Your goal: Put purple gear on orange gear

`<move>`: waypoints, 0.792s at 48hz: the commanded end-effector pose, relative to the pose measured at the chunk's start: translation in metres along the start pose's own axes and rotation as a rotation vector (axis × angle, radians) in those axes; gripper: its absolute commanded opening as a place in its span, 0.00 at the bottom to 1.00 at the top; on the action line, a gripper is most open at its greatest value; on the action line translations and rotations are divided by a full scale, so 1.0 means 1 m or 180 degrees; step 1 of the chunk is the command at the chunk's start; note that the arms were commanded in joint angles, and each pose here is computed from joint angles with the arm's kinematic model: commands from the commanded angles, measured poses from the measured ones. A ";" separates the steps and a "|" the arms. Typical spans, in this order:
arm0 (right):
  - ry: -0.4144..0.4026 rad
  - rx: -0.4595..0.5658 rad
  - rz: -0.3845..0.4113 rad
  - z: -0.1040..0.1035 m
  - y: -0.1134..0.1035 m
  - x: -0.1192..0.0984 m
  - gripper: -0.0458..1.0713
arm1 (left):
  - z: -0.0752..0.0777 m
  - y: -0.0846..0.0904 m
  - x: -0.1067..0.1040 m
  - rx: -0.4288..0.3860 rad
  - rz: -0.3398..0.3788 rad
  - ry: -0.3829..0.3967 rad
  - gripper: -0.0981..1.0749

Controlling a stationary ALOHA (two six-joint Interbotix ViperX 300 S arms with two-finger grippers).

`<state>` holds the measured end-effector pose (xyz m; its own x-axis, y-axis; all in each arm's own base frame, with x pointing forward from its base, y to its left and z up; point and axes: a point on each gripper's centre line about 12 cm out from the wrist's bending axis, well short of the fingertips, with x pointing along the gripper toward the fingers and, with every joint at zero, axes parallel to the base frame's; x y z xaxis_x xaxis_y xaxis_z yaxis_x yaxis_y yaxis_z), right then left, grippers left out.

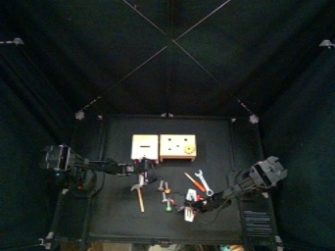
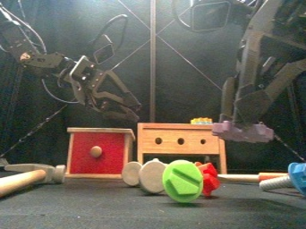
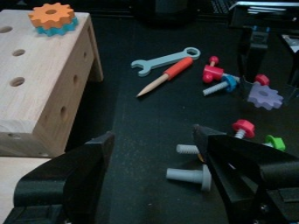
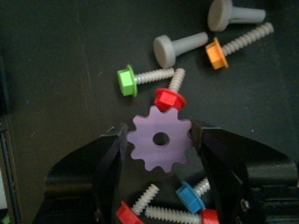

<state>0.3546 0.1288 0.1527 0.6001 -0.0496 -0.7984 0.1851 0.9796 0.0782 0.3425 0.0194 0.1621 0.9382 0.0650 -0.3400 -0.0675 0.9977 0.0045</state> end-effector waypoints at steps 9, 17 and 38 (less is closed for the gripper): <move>-0.0400 0.0259 -0.0114 0.046 -0.031 -0.035 0.68 | 0.008 0.000 0.001 -0.0001 0.0000 -0.0078 0.96; -0.0567 0.0484 -0.0400 0.064 -0.065 -0.059 0.68 | 0.009 0.001 0.001 -0.0007 0.0007 -0.0093 0.96; -0.0694 0.1713 -0.1012 0.082 -0.166 -0.119 0.68 | 0.007 0.001 0.000 0.0009 0.0005 -0.0078 0.96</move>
<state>0.3215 -0.0319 0.2632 0.5614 -0.3992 -0.7249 0.6873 0.7128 0.1397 0.3425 0.0195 0.1621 0.9381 0.0658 -0.3400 -0.0687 0.9976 0.0035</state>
